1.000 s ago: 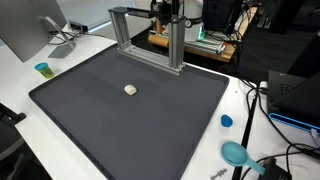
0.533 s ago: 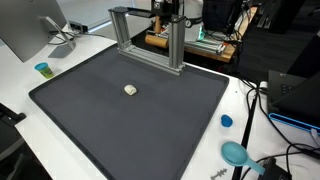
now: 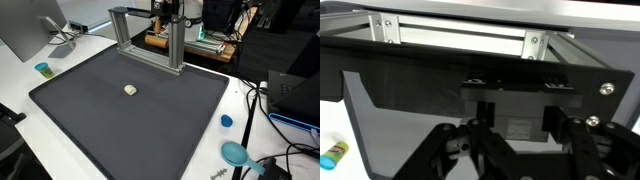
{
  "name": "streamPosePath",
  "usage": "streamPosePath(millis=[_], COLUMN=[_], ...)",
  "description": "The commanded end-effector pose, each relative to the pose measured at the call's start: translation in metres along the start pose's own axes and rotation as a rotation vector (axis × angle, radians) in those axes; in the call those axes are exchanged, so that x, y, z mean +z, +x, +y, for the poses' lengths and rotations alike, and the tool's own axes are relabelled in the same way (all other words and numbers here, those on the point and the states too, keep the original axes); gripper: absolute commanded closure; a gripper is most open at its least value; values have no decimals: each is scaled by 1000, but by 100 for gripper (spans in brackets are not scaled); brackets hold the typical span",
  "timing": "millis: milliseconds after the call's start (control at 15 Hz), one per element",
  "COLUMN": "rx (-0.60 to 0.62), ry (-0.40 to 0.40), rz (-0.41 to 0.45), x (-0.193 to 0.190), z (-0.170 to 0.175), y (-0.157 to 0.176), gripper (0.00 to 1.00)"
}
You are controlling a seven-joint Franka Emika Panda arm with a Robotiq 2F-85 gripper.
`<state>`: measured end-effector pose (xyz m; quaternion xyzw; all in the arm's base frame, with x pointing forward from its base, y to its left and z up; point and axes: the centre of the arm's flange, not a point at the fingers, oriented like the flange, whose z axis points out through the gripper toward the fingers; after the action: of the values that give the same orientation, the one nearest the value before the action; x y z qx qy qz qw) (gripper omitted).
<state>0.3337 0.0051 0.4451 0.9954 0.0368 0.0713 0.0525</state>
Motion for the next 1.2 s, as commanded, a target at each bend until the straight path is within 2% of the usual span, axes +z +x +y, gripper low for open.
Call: streamPosePath(millis=[0, 200, 267, 333, 467, 733, 1133], rx=[-18, -6, -5, 0, 11, 49, 102], ry=[-7, -11, -11, -9, -4, 1, 7], rz=[-32, -20, -20, -18, -11, 12, 105], x=[5, 4, 5, 5, 5, 4, -7], z=[-8, -8, -9, -9, -9, -8, -8], y=[-2, -2, -2, -2, -3, -4, -4], gripper=[66, 66, 16, 14, 3, 0, 0])
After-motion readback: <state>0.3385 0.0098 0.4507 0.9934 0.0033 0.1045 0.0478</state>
